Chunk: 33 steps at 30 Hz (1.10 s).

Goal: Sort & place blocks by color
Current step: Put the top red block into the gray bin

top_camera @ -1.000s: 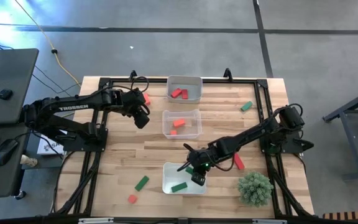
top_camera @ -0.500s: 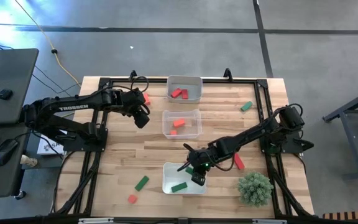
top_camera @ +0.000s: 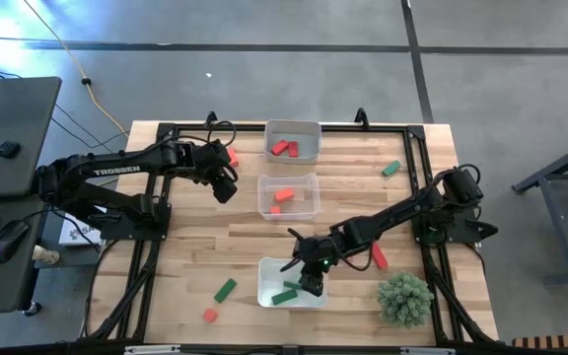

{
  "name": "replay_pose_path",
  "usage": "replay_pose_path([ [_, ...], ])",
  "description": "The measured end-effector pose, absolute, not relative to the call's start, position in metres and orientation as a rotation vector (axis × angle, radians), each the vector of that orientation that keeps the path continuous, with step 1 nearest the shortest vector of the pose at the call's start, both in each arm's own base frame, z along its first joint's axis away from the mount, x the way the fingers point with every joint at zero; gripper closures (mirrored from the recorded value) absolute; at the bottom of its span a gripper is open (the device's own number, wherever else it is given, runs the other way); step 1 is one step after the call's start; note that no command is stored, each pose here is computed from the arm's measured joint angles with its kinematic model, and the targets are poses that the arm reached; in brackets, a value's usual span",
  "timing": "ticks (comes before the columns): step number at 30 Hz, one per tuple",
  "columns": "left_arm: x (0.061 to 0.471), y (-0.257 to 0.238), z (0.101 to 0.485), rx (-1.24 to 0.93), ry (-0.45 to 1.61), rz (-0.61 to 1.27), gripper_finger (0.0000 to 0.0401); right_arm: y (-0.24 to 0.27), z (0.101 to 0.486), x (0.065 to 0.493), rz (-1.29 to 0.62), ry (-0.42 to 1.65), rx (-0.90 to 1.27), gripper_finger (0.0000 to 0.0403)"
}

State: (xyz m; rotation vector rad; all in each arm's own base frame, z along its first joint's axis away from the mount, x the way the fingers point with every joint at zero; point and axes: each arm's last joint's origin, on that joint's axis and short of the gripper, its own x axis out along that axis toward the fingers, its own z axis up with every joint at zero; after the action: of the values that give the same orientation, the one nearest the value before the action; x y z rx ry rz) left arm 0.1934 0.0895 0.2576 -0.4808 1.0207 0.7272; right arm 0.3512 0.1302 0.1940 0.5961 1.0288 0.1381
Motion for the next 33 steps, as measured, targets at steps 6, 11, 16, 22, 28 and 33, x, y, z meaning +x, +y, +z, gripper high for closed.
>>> replay_pose_path([
  [6, 0.189, 0.088, 0.256, -0.465, 1.074, 0.741, 0.0217, 0.123, 0.200, 0.352, 0.142, 1.001, 0.585, 0.0257],
  [11, 0.187, 0.088, 0.255, -0.442, 1.100, 0.737, 0.0217, 0.108, 0.212, 0.354, 0.135, 0.955, 0.583, 0.0257],
  [16, 0.185, 0.094, 0.255, -0.425, 1.110, 0.741, 0.0217, 0.091, 0.222, 0.355, 0.114, 0.906, 0.579, 0.0257],
  [22, 0.174, 0.111, 0.255, -0.437, 1.127, 0.769, 0.0203, 0.069, 0.230, 0.356, 0.084, 0.871, 0.579, 0.0257],
  [28, 0.162, 0.131, 0.252, -0.402, 1.171, 0.755, 0.0165, 0.044, 0.238, 0.357, 0.037, 0.833, 0.597, 0.0257],
  [33, 0.158, 0.144, 0.245, -0.307, 1.252, 0.642, 0.0158, 0.022, 0.239, 0.359, 0.012, 0.818, 0.634, 0.0257],
])
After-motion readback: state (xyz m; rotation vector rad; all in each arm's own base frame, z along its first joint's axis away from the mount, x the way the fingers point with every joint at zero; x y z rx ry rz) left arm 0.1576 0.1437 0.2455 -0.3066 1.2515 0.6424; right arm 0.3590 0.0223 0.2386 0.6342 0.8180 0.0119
